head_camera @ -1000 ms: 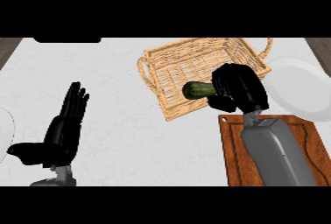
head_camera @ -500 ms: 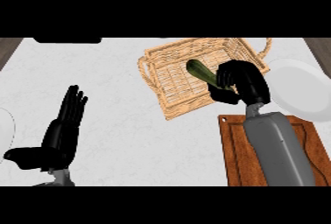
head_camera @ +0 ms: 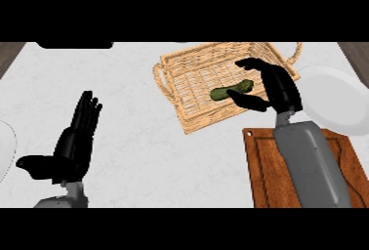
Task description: Pick the squash from the cutting board and place it in the basket
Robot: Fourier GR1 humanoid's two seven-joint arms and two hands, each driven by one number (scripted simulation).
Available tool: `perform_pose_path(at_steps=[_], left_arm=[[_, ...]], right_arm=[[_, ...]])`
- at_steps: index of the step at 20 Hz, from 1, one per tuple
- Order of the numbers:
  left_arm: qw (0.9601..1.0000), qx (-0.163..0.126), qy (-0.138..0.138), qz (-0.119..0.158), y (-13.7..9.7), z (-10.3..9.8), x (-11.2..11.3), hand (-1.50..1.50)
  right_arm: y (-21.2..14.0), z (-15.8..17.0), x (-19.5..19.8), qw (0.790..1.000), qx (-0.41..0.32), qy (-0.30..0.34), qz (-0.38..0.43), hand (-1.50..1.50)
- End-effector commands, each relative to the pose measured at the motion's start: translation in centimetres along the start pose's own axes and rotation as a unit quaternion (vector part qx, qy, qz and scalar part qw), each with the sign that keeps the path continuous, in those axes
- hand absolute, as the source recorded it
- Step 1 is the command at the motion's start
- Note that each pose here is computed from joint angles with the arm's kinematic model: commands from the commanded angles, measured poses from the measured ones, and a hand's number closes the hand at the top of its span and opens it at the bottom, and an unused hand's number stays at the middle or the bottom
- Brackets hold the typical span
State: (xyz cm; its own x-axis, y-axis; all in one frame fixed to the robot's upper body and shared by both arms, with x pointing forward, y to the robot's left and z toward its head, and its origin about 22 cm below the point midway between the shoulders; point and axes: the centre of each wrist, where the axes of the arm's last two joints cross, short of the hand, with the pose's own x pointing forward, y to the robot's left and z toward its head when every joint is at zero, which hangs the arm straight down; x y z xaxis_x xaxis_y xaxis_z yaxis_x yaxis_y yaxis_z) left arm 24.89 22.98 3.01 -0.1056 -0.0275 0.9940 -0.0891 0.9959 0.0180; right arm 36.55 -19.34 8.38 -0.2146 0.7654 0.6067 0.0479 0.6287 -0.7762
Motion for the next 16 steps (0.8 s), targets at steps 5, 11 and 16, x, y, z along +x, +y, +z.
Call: perform_pose_path(at_steps=[5,11,16], left_arm=[[1.0000,-0.007,0.006,-0.003,0.3,2.1,-0.3,0.00],[0.9999,0.009,0.010,-0.003,1.2,0.4,0.6,0.00],[0.9999,0.008,0.007,0.001,0.0,1.0,-0.9,0.00]], right_arm=[[-2.4,-0.6,0.4,0.994,-0.101,-0.032,-0.038,-1.50],[-7.0,1.4,1.5,0.991,-0.131,-0.009,-0.031,-1.50],[-11.0,1.3,-2.1,0.976,-0.200,0.028,-0.086,-1.50]])
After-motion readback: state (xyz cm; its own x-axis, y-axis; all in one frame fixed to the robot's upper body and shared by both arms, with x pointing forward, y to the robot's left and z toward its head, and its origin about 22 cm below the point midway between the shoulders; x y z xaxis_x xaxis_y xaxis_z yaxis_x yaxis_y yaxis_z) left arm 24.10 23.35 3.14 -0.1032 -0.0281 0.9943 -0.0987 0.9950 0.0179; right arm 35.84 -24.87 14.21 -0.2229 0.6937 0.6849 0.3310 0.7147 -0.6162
